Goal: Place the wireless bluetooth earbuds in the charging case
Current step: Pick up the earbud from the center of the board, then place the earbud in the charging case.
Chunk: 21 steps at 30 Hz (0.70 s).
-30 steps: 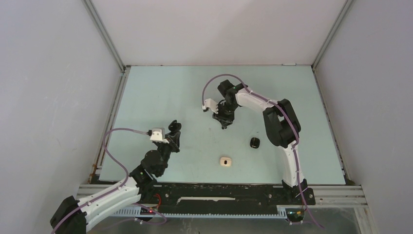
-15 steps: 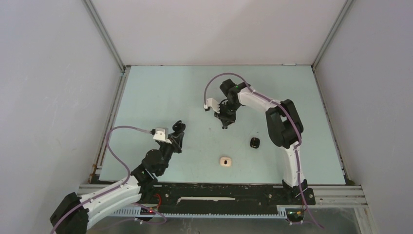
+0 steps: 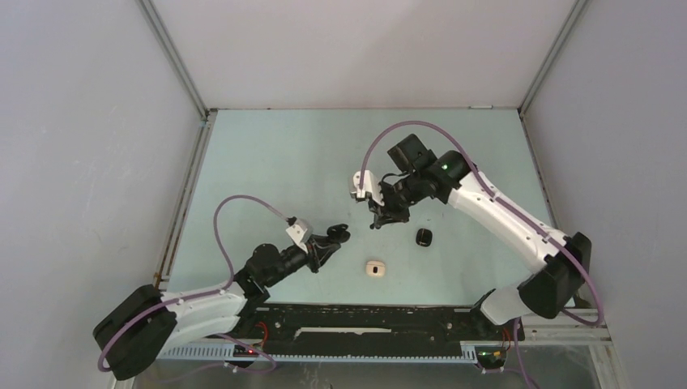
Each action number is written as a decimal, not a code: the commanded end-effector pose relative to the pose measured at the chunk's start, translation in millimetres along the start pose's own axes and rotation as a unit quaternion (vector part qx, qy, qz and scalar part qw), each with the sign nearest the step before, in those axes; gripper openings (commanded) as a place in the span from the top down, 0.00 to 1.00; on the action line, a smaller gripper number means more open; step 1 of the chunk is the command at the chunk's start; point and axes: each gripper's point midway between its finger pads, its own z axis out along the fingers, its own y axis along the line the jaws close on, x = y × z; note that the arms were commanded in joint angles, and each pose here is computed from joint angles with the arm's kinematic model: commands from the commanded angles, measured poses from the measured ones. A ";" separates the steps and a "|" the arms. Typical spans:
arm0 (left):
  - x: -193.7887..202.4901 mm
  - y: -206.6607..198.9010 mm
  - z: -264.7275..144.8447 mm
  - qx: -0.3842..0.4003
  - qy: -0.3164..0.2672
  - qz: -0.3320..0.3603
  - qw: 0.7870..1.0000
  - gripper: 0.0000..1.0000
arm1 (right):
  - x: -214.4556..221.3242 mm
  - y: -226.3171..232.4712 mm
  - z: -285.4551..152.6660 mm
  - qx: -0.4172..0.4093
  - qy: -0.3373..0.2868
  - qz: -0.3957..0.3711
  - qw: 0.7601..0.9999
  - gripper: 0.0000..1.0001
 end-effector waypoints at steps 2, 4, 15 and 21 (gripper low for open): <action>-33.5 -49.1 6.9 0.139 -0.050 0.023 0.989 1.00 | -16.3 21.1 7.8 -0.011 -0.026 0.056 0.998 0.99; -33.1 -58.8 6.4 0.167 -0.050 0.018 0.985 1.00 | -23.0 23.5 14.6 -0.015 -0.028 0.065 0.997 0.99; -33.1 -77.8 5.8 0.223 -0.050 0.002 0.974 1.00 | -41.5 39.2 50.4 -0.035 -0.020 0.055 0.998 0.99; -35.3 -79.1 5.0 0.226 -0.054 0.002 0.973 1.00 | -43.0 40.2 61.7 -0.033 -0.005 0.048 0.998 0.99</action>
